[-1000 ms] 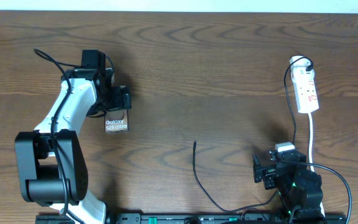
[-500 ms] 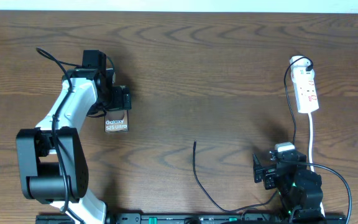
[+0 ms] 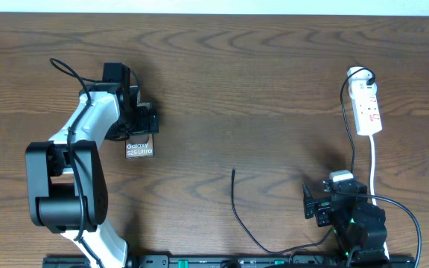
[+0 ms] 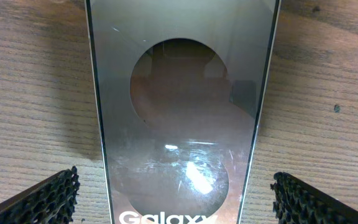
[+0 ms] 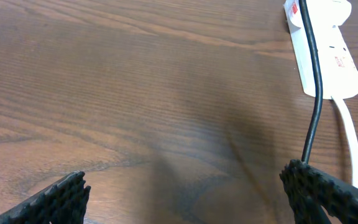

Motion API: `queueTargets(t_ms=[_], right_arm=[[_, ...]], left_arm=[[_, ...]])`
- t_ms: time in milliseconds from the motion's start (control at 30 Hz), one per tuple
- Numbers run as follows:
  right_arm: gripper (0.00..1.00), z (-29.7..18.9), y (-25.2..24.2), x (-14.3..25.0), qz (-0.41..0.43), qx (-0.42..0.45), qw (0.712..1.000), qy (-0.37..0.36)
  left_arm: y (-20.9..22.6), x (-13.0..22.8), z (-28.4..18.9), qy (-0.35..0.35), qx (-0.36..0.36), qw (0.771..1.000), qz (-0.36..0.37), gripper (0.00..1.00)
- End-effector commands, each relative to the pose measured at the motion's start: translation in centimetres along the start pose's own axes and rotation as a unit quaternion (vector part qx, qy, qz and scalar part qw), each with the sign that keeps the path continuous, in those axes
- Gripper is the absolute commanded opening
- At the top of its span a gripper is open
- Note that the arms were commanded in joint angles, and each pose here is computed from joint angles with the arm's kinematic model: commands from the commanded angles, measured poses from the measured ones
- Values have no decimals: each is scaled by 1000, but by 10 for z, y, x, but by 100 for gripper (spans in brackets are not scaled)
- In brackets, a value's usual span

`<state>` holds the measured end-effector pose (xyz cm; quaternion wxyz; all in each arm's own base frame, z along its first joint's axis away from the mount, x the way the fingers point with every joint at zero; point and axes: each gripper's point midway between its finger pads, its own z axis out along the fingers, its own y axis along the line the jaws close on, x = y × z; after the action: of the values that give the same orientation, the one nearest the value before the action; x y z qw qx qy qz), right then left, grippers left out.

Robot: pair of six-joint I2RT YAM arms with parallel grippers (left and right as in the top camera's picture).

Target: Plug charger to phone and switch on socket

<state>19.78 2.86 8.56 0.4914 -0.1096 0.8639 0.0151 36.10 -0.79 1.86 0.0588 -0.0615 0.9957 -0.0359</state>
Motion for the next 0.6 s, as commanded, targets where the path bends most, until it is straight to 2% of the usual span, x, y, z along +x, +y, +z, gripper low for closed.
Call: queueTargets(t_ms=[0,267,567], right_arm=[[99,0,-3,3,-6,7,1000,5],[99,0,-3,3,-6,7,1000,5],[99,0,-3,3,-6,7,1000,5]], left_arm=[[1,-6,0,-7,-8,1000,8,98],[-4,-12,0,-20,-7,1000,16,98],[-1,-13,0,-25,-39,999,25,98]])
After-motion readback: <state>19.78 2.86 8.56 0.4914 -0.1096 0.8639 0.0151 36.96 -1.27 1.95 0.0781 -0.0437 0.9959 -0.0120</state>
